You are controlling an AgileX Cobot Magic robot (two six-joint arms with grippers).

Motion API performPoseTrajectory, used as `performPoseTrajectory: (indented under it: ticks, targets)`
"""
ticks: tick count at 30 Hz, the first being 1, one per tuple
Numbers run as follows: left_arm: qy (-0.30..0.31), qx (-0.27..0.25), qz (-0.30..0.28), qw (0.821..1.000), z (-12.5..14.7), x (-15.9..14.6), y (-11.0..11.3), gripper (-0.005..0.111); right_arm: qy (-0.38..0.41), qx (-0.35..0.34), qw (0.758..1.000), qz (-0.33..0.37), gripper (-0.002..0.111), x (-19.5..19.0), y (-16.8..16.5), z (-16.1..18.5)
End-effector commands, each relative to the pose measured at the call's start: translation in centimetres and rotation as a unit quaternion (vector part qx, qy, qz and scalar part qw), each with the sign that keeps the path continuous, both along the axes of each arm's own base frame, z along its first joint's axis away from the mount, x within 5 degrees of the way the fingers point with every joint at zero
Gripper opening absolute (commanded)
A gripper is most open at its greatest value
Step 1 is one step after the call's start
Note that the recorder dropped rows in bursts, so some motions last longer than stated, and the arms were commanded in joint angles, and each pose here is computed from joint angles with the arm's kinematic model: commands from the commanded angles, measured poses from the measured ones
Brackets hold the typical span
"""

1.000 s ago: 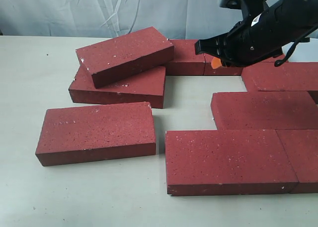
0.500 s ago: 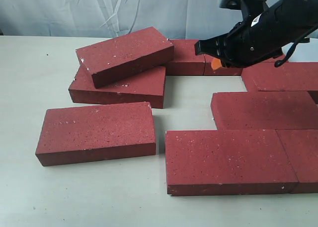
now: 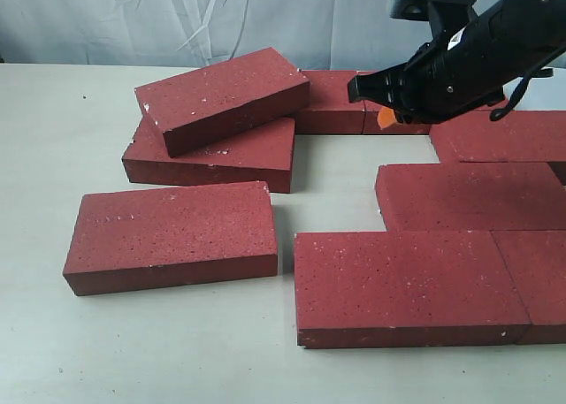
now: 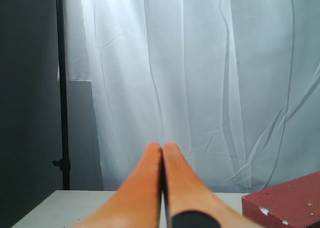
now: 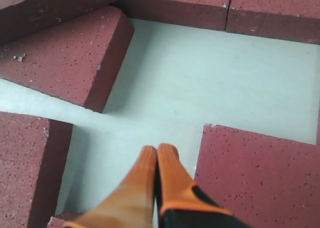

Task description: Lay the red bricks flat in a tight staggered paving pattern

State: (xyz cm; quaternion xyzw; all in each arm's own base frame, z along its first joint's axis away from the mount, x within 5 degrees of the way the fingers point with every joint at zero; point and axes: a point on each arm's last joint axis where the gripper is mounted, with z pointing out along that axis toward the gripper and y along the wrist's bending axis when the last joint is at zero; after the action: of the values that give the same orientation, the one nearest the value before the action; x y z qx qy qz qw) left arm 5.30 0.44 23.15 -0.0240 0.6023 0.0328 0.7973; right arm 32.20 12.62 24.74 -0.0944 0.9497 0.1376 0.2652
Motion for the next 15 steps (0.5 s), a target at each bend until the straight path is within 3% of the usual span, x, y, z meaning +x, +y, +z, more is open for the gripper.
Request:
performPoseTrajectory:
  ticks: [1,9,15]
  targets:
    - [-0.007,0.001,-0.001,1.000,0.0,0.0,0.0,0.000,-0.009,-0.001,1.000,0.001,-0.001,0.2,0.1,0.2]
    - [0.025,-0.034,-0.005,0.999,-0.6,0.1,0.1,0.000,-0.011,-0.001,1.000,0.001,-0.001,0.2,0.1,0.2]
    - [0.069,-0.037,-0.009,0.997,0.8,0.2,0.0,0.000,-0.009,-0.001,1.000,0.001,-0.001,0.2,0.1,0.1]
